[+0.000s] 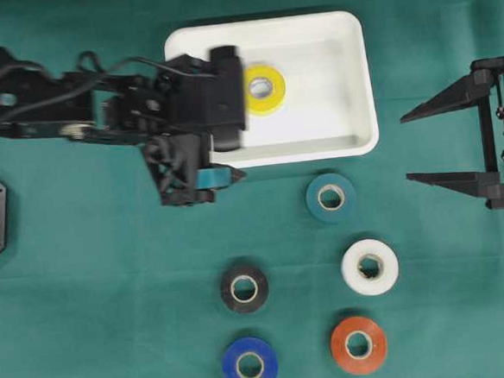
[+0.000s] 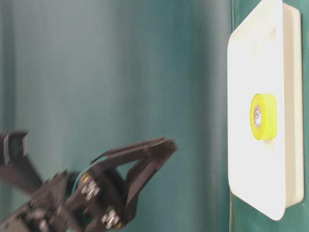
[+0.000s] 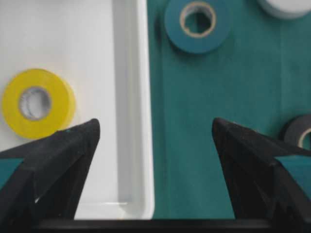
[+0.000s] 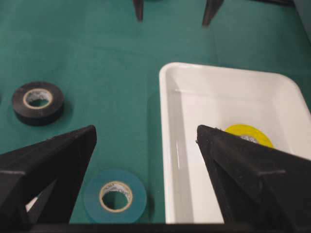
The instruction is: Pick up the tape from a random location and place it into the white case.
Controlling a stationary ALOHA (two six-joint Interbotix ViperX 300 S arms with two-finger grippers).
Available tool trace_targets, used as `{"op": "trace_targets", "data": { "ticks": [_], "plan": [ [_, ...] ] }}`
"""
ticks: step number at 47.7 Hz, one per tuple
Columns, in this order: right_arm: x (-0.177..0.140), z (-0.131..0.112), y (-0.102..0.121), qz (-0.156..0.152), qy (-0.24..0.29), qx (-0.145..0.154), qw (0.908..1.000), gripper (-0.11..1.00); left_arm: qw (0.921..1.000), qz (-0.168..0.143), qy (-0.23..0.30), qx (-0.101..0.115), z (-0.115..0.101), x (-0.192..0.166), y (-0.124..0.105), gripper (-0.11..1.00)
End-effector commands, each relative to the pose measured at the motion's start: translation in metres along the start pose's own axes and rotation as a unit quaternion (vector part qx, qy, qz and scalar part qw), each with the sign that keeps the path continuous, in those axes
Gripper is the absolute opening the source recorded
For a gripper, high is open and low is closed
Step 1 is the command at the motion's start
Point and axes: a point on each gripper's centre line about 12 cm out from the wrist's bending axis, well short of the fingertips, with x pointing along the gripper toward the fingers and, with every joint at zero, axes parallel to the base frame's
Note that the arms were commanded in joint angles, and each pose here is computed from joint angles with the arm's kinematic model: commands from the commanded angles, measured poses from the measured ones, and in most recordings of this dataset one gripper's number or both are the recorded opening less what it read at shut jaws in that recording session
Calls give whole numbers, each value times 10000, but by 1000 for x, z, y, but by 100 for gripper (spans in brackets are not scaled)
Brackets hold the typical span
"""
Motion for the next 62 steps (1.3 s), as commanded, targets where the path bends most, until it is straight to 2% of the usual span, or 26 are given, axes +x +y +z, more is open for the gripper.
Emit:
{"op": "trace_targets", "data": {
  "ticks": [1,15,28,41,50,62],
  "plan": [
    [1,10,-1,-15,-115,11,9999,92,9990,35,-443,-10,2,-25,0,90],
    [1,10,-1,-15,-138,11,9999,92,9946,95,-1037,-22,-30,-61,-3,90],
    [1,10,-1,-15,-138,11,9999,92,9847,141,-1734,-41,-60,-90,-7,90],
    [1,10,-1,-15,-138,11,9999,92,9781,66,-2082,-36,-98,-81,-17,90],
    [2,7,-1,-15,-77,11,10000,92,9760,44,-2173,-111,-118,-79,-20,90],
    [6,3,-1,-15,23,12,10000,92,9755,46,-2195,-111,-126,-82,-20,90]
  ]
}}
